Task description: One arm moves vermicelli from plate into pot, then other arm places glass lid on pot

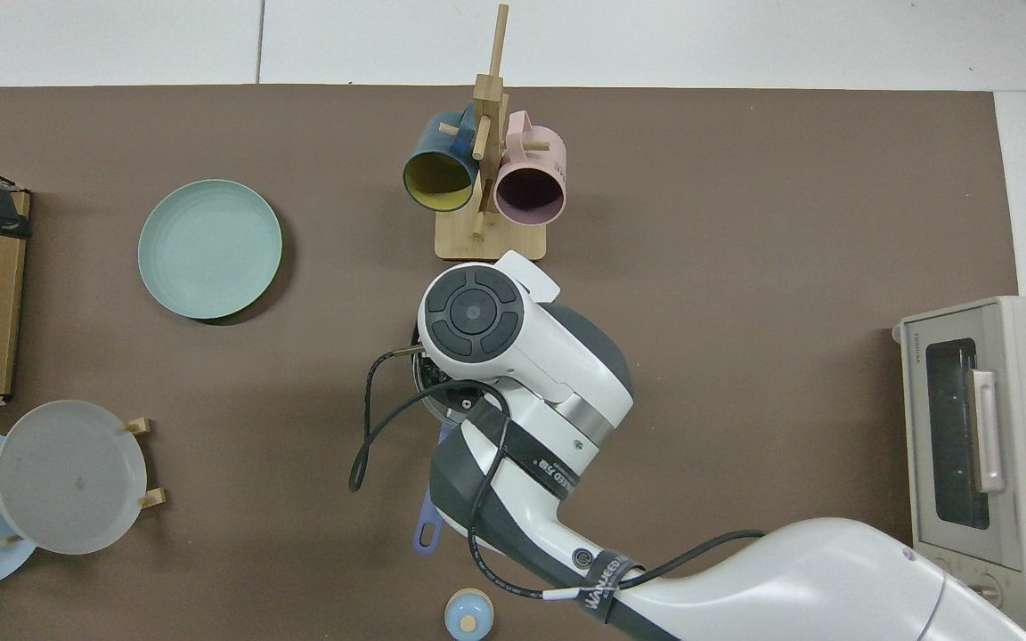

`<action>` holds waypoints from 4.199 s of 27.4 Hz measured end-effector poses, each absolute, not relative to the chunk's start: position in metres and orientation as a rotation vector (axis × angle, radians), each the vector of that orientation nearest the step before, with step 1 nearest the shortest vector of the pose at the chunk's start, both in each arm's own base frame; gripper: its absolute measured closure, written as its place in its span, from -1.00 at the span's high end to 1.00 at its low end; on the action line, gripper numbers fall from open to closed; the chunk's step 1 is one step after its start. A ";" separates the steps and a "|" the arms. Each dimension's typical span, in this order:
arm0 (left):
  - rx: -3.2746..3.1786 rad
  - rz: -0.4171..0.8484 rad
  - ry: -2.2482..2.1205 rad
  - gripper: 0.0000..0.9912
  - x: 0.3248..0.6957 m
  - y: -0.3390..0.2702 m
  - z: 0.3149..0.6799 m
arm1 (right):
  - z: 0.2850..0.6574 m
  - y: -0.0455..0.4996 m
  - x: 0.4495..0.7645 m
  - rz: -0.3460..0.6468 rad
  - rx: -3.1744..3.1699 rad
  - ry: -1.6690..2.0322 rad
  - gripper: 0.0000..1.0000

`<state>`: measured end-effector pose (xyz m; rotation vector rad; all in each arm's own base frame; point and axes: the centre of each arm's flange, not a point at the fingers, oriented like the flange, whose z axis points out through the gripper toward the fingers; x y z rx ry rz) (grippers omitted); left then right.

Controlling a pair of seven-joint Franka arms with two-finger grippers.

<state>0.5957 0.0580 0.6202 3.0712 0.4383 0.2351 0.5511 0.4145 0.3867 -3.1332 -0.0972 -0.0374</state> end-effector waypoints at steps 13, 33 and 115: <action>3.071 0.235 0.438 1.00 0.596 0.058 0.620 | 0.382 0.414 0.558 -0.061 -3.143 -0.030 -0.15; 3.070 0.237 0.436 1.00 0.596 0.058 0.611 | 0.380 0.420 0.579 -0.014 -3.133 0.045 -0.15; 3.094 -0.010 0.292 1.00 0.574 0.006 0.603 | 0.547 0.097 0.586 -0.033 -3.120 -0.386 1.00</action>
